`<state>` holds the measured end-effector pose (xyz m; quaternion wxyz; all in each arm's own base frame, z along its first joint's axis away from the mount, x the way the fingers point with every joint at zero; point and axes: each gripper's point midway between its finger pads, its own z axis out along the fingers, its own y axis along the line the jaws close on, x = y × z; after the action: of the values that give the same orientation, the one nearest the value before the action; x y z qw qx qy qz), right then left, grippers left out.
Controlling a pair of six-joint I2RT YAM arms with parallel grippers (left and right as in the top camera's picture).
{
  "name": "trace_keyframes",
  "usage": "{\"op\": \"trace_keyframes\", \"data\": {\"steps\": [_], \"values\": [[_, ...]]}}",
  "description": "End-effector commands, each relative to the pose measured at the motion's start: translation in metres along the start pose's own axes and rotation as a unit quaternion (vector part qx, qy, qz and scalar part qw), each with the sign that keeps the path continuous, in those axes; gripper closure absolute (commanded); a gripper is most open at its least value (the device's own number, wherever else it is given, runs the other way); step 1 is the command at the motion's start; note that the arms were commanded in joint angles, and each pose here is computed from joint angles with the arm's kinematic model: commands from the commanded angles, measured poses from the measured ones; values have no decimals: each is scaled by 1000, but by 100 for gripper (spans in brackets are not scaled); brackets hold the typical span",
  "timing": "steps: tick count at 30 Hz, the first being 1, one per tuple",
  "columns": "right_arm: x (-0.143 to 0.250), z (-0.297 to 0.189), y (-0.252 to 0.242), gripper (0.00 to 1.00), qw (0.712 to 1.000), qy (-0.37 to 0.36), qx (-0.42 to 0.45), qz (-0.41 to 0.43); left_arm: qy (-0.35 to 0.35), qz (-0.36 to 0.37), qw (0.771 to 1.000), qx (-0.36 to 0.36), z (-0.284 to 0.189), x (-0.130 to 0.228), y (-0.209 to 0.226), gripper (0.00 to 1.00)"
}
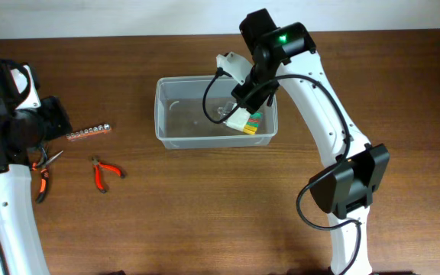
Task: Pack container
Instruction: 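Lower the marker pack into the container with the right gripper, then open the right gripper and withdraw it from the container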
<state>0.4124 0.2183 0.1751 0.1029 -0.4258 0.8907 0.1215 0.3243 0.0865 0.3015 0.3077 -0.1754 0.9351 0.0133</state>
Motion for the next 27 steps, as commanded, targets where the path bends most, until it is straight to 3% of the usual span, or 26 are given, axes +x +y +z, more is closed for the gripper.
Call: {"op": "trace_keyframes", "data": {"steps": [1,20,27], "values": [[9,13,4,96,999,22,-12,32,-8,8,1000,6,-6,-3,-2,98],[45,85,34,96,993,100,-52,24,-2,7,1000,5,-6,0,-1,98],[52,88,44,96,991,118,-60,20,-1,11,1000,5,-6,0,-1,98]]}}
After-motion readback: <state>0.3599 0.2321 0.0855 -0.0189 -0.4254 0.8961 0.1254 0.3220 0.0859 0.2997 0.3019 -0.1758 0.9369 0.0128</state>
